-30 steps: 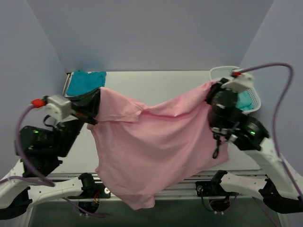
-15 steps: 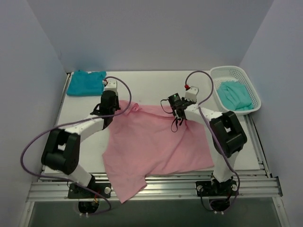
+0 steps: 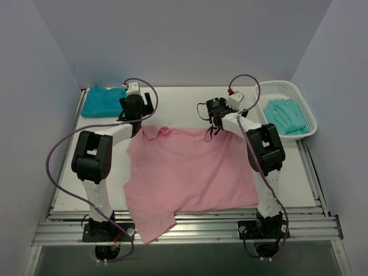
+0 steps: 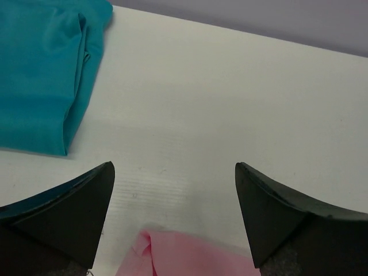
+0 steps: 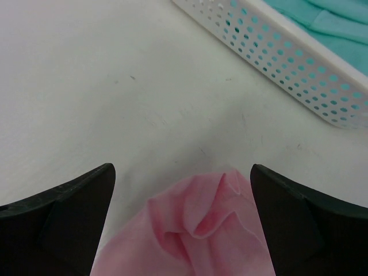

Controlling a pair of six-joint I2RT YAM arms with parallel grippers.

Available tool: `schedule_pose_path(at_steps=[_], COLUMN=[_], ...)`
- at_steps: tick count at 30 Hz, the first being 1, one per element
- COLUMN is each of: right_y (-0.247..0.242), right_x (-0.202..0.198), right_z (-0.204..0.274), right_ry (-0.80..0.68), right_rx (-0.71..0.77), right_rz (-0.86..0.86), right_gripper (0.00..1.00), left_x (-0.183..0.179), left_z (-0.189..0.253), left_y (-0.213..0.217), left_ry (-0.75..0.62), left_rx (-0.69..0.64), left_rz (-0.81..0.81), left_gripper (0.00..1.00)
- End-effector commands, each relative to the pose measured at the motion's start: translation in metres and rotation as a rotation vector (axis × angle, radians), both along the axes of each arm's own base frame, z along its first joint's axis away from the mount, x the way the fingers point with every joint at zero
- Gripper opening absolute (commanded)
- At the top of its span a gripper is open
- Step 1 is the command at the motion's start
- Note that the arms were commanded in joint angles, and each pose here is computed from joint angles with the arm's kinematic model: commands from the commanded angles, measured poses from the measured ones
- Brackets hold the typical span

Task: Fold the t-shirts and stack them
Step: Flatten the tshirt out

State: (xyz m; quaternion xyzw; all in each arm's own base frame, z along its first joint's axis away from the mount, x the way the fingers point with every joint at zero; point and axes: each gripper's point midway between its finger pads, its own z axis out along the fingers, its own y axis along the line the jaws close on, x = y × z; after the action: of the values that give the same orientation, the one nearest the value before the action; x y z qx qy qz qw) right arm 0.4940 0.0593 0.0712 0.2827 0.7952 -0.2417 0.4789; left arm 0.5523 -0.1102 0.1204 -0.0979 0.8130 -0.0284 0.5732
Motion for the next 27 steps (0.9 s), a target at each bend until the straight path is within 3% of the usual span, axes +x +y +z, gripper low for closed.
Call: schedule_pose_path(at_steps=[1,4,8,10,13,15,19,22,25,27], right_y=[-0.004,-0.001,0.003,0.015,0.024,0.027,0.036,0.040,0.043,0.045], right_x=[0.018,0.018,0.007,0.004,-0.020,-0.040,-0.077,-0.098,-0.110,-0.114], right_z=[0.055,0.086,0.133,0.137,0.145,0.120,0.110,0.104,0.098,0.095], right_ry=[-0.111,-0.151,-0.200,-0.195,-0.215,-0.171,-0.170,-0.174,-0.169,-0.166], right_rx=[-0.037,-0.049,-0.028,0.038,0.125,0.138,0.152,0.148,0.155,0.157], right_rz=[-0.055,-0.054,-0.009,0.081,0.157,0.179,0.217,0.225,0.238,0.245], right_gripper=[1.00,1.00,1.00,1.00,1.00,0.99,0.99,0.99,0.98,0.98], left_x=[0.026,0.027,-0.009,-0.030,-0.067,-0.089,-0.104,-0.101,-0.096,-0.093], left_z=[0.047,0.076,0.132,0.137,0.129,0.109,0.076,0.052,0.030,0.022], left_y=[0.002,0.008,-0.005,-0.012,-0.036,-0.051,-0.078,-0.090,-0.105,-0.113], left_ry=[-0.129,-0.162,-0.222,-0.216,-0.199,-0.162,-0.113,-0.058,-0.010,0.011], left_rx=[-0.048,-0.048,-0.069,-0.077,-0.109,-0.131,-0.176,-0.201,-0.242,-0.286], left_rz=[0.035,0.061,0.037,0.038,-0.001,-0.037,-0.130,-0.161,-0.193,-0.202], left_gripper=[0.94,0.94,0.94,0.94,0.94,0.96,0.67,0.56,0.56,0.65])
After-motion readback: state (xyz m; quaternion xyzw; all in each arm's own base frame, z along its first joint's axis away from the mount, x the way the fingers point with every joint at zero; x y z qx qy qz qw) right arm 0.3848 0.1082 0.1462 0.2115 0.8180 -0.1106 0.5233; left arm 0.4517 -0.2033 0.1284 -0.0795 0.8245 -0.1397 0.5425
